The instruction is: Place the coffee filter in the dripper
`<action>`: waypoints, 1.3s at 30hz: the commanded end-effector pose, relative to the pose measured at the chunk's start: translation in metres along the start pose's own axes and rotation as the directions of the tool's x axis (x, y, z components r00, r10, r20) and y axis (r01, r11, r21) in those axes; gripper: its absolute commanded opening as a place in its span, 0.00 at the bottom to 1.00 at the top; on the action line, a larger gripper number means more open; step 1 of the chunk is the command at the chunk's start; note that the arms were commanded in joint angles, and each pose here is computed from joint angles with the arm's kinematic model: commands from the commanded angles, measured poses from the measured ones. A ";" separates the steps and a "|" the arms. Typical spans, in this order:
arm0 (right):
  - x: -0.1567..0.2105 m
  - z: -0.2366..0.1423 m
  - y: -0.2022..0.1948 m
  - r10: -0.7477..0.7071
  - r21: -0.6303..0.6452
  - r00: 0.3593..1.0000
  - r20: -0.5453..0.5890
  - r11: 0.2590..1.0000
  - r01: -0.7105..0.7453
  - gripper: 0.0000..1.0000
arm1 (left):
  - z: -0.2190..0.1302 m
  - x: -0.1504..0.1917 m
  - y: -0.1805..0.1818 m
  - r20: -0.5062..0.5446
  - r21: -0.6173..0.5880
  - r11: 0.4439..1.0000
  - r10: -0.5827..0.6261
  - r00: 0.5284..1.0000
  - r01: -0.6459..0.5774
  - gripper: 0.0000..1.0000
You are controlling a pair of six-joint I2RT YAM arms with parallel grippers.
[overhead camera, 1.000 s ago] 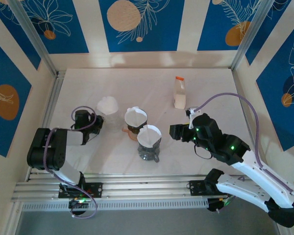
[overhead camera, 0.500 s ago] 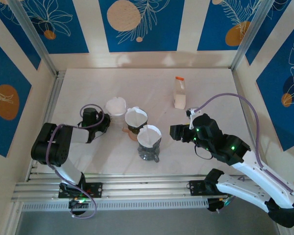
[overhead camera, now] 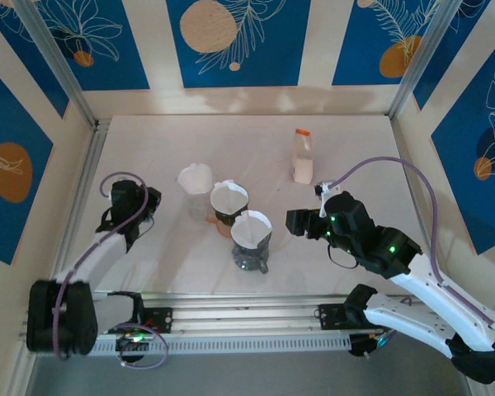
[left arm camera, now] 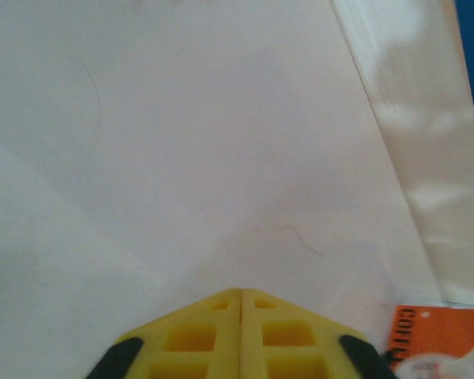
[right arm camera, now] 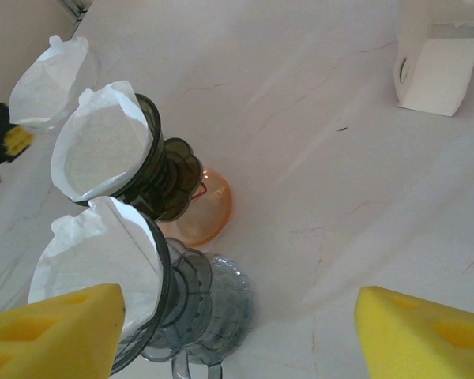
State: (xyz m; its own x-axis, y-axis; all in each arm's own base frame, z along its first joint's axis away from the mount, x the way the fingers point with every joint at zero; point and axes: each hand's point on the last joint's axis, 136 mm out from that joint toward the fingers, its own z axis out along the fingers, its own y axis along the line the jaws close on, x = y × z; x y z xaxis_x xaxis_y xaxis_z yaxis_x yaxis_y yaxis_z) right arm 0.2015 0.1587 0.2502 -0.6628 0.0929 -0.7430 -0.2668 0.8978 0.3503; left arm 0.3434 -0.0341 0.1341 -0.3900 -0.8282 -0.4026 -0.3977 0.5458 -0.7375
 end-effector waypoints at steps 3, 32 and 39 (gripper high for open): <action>-0.024 0.000 -0.015 -0.022 0.091 0.992 0.127 0.996 0.011 0.99 | -0.051 -0.041 0.006 0.158 -0.178 0.956 0.262 0.952 -0.234 0.68; -0.026 0.023 -0.046 -0.016 0.178 0.986 0.167 0.984 -0.014 0.99 | 0.037 -0.049 0.023 0.252 -0.280 0.552 0.832 0.495 -0.785 1.00; -0.025 0.026 -0.068 0.084 0.258 0.976 0.199 0.957 -0.134 0.99 | 0.049 -0.035 0.032 0.283 -0.233 0.550 0.827 0.485 -0.802 1.00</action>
State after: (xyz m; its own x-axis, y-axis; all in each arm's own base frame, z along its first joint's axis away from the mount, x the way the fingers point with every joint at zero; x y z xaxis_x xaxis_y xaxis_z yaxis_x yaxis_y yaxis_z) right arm 0.2493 0.1195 0.2355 -0.5434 0.1636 -0.8234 -0.0935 0.9629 0.2530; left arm 0.3771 0.0124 0.0799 -0.3995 0.0065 -0.9167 -0.1355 0.9886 0.0661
